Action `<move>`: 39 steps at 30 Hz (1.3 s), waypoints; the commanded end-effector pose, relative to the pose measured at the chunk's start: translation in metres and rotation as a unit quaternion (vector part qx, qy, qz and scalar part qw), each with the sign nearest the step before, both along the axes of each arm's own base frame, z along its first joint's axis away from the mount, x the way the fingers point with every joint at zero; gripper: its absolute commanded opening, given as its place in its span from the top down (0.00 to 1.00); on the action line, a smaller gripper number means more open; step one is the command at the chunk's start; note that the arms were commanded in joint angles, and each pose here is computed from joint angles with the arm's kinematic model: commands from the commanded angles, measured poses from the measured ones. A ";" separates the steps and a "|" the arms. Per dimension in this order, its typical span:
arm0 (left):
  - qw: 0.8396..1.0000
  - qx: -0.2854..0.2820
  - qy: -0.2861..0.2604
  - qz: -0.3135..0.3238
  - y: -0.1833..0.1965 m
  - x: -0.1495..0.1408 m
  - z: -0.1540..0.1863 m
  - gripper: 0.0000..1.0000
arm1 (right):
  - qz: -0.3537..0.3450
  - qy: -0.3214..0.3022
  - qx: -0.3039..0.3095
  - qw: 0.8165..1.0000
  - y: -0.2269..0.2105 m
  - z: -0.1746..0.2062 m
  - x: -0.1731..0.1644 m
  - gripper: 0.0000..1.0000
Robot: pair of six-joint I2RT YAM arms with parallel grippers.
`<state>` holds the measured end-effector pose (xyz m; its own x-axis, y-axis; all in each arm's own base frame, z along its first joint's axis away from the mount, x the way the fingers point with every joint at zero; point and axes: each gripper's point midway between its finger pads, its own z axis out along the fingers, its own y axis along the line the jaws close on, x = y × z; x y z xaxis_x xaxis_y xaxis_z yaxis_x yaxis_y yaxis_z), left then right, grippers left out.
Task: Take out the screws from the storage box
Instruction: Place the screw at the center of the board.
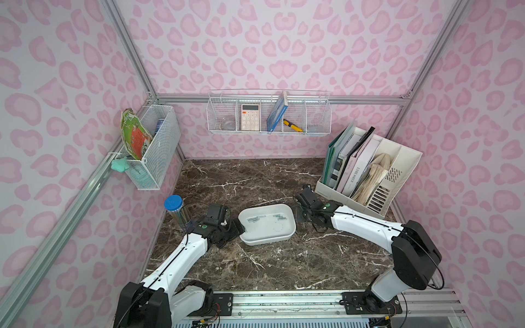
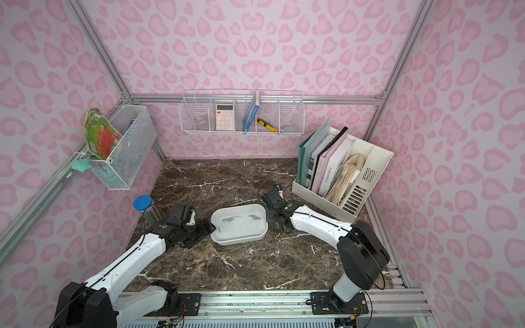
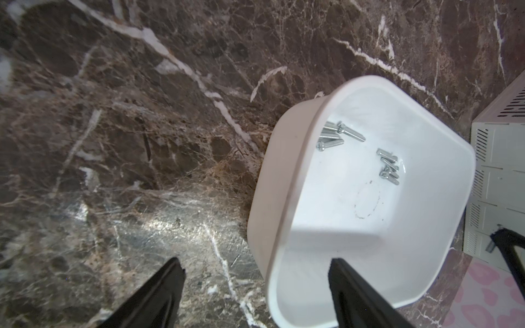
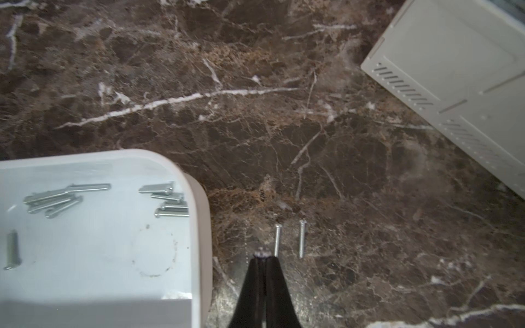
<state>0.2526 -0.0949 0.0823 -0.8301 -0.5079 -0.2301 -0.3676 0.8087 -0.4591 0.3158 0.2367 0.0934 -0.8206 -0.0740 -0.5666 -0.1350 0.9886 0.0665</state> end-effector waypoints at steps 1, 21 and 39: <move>1.000 0.000 -0.008 -0.005 -0.001 0.004 0.004 0.15 | -0.003 0.014 0.005 1.000 -0.003 -0.016 -0.002 0.95; 1.000 0.004 -0.003 -0.006 0.000 0.000 0.002 0.15 | -0.010 0.051 -0.012 0.999 -0.010 -0.060 -0.006 0.88; 1.000 0.005 -0.010 -0.003 0.002 -0.003 0.006 0.15 | 0.042 -0.008 0.041 0.998 0.032 0.017 -0.002 0.79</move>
<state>0.2516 -0.0945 0.0898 -0.8244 -0.5093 -0.2469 -0.3566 0.8061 -0.4723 0.3164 0.2519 0.0942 -0.8219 -0.0652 -0.5659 -0.1633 0.9787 0.1244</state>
